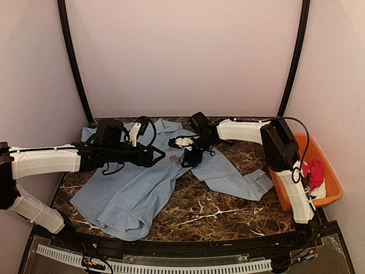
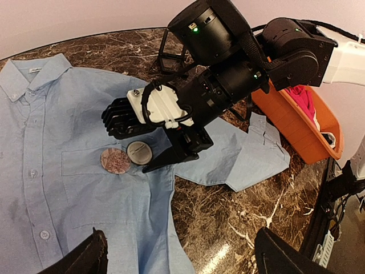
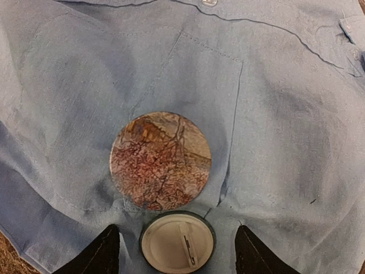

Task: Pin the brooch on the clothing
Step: Pick up the brooch from the flattened clothing.

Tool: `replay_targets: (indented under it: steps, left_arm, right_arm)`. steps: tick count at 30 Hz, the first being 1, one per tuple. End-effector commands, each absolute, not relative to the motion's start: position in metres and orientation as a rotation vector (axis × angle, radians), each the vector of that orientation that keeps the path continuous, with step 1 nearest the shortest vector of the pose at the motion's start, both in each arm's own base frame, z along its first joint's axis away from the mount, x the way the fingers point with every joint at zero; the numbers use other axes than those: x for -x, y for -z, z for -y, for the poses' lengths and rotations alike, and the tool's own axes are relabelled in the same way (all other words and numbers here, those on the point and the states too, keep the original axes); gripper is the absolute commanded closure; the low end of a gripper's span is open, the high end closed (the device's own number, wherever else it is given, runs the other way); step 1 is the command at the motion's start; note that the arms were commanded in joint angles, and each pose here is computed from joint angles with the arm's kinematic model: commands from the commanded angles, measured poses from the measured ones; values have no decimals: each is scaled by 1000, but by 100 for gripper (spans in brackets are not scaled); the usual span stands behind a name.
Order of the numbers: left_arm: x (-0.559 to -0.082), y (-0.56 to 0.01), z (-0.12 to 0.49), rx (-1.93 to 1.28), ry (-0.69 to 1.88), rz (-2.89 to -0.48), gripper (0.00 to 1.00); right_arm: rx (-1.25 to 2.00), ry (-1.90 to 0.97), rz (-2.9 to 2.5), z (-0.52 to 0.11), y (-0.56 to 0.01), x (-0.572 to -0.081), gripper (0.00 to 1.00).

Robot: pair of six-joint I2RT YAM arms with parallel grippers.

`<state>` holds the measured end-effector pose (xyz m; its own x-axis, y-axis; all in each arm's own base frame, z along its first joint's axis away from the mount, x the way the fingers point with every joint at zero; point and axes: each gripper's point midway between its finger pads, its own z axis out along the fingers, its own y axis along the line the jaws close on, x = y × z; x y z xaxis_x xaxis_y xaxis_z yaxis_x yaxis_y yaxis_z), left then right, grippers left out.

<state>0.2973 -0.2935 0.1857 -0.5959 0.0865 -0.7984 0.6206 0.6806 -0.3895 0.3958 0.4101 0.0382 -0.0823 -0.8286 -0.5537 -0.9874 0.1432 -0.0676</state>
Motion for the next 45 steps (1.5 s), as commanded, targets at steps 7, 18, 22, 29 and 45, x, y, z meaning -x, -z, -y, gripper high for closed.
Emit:
replay_targets:
  steps: [7, 18, 22, 29, 45]
  left_arm:
    - [-294, -186, 290, -555, 857, -2091, 11]
    - [-292, -187, 288, -553, 856, -2091, 11]
    - [-291, -187, 287, -549, 856, -2089, 11]
    - [-290, -189, 285, -544, 856, -2085, 11]
    - [-300, -214, 287, -530, 879, -2054, 8]
  right_arm:
    - [1765, -392, -2023, -402, -11, -391, 24]
    - [1805, -503, -2067, -405, 3, -377, 35]
    - [1797, -503, -2085, -404, 4, -378, 41]
    - [1755, -496, -2061, -405, -15, -386, 52]
    - [1645, -394, -1690, -407, -120, -388, 51]
